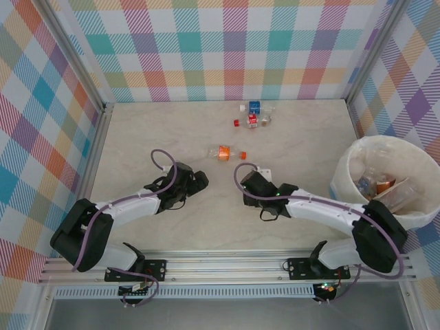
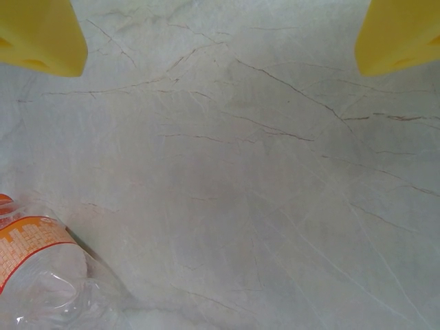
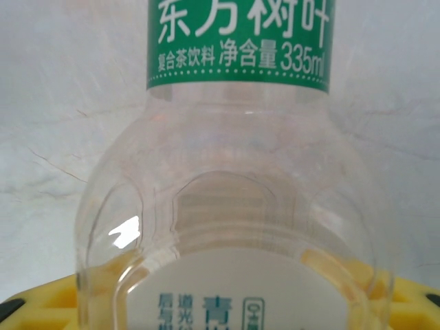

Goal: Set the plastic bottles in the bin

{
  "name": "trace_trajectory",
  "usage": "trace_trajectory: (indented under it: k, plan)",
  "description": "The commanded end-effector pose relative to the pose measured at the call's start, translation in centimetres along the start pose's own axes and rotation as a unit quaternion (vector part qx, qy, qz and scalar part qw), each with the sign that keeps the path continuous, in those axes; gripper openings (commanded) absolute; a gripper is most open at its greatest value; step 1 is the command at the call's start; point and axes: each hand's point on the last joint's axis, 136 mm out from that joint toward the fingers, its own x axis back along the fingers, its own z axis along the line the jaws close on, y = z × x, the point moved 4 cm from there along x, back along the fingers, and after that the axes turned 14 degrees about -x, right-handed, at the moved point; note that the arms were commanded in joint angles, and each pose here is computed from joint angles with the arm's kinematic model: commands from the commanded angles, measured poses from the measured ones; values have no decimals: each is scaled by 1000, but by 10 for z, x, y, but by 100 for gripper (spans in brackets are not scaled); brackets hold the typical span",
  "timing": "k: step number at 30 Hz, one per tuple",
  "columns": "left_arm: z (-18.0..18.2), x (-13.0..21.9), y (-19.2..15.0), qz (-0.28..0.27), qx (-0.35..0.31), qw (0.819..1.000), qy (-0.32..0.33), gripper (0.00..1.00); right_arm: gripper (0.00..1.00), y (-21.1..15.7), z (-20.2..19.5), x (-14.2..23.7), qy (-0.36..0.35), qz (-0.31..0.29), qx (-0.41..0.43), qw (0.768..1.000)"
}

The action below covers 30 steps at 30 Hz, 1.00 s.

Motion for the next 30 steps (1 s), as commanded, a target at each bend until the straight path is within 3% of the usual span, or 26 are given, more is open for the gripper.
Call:
trace_trajectory:
  k: [1,7,14,30]
  plan:
    - [9,-2,1,-7,15,1000,15,100,53,25,8,20,36,-70,13,997]
    - [6,-6,1,-5,20,1000,9,100,51,63,21,72,109,-160,45,980]
    - [2,-8,3,0,22,1000,2,100,51,99,19,122,118,-245,84,959]
    - [-56,-9,50,-24,15,996,-84,100,53,193,-53,249,-29,-371,103,922]
